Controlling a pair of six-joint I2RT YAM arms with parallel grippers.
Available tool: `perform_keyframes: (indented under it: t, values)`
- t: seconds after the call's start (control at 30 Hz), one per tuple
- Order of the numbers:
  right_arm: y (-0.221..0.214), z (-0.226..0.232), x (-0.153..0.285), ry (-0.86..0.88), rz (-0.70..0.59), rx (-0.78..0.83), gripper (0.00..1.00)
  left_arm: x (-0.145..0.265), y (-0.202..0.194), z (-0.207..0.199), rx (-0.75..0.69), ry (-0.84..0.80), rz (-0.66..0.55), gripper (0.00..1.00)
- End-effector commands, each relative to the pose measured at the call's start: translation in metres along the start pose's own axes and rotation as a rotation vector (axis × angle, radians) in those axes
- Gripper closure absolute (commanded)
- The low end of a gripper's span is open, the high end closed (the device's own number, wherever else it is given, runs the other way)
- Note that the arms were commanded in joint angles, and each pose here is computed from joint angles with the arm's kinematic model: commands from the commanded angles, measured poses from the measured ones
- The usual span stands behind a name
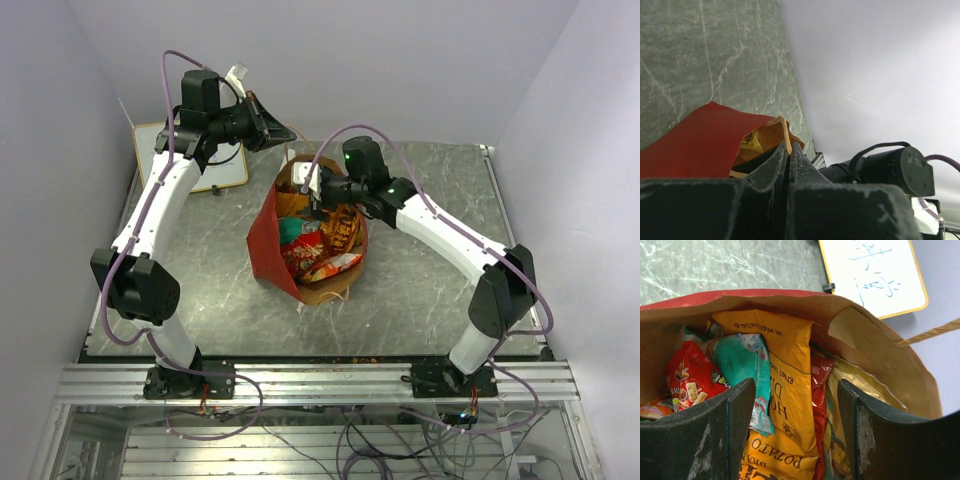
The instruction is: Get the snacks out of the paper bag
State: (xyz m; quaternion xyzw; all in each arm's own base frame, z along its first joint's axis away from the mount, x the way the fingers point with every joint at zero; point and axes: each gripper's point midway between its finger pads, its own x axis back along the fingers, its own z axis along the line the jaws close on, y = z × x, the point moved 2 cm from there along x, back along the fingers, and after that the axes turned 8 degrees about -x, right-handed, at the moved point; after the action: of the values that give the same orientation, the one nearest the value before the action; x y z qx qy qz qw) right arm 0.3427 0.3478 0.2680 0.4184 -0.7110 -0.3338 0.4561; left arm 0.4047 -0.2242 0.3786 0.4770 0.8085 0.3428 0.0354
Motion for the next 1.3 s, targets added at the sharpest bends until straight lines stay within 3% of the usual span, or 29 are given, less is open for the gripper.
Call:
perform_keyframes:
  t: [0.0, 0.3, 0.6, 0.87, 1.03, 1.27]
  values:
    - [0.007, -0.01, -0.011, 0.019, -0.036, 0.071, 0.33, 0.021, 0.014, -0.036, -0.06, -0.078, -0.051, 0.93]
    - [-0.005, 0.003, -0.04, 0.159, -0.051, 0.049, 0.44, 0.021, 0.014, -0.036, -0.046, -0.066, -0.042, 0.93]
    - [-0.029, 0.014, -0.059, 0.177, -0.046, 0.015, 0.5, 0.019, 0.015, -0.032, -0.036, -0.052, -0.035, 0.93]
    - [-0.011, 0.006, -0.055, 0.124, -0.118, -0.009, 0.75, 0.024, 0.017, -0.031, -0.063, -0.012, -0.045, 0.93]
    - [0.006, 0.002, -0.043, 0.112, -0.142, -0.004, 0.98, 0.027, 0.016, -0.029, -0.074, 0.008, -0.036, 0.93]
    - [0.04, -0.023, -0.015, -0.057, -0.195, -0.027, 1.0, 0.033, 0.02, -0.028, -0.083, 0.004, -0.053, 0.93]
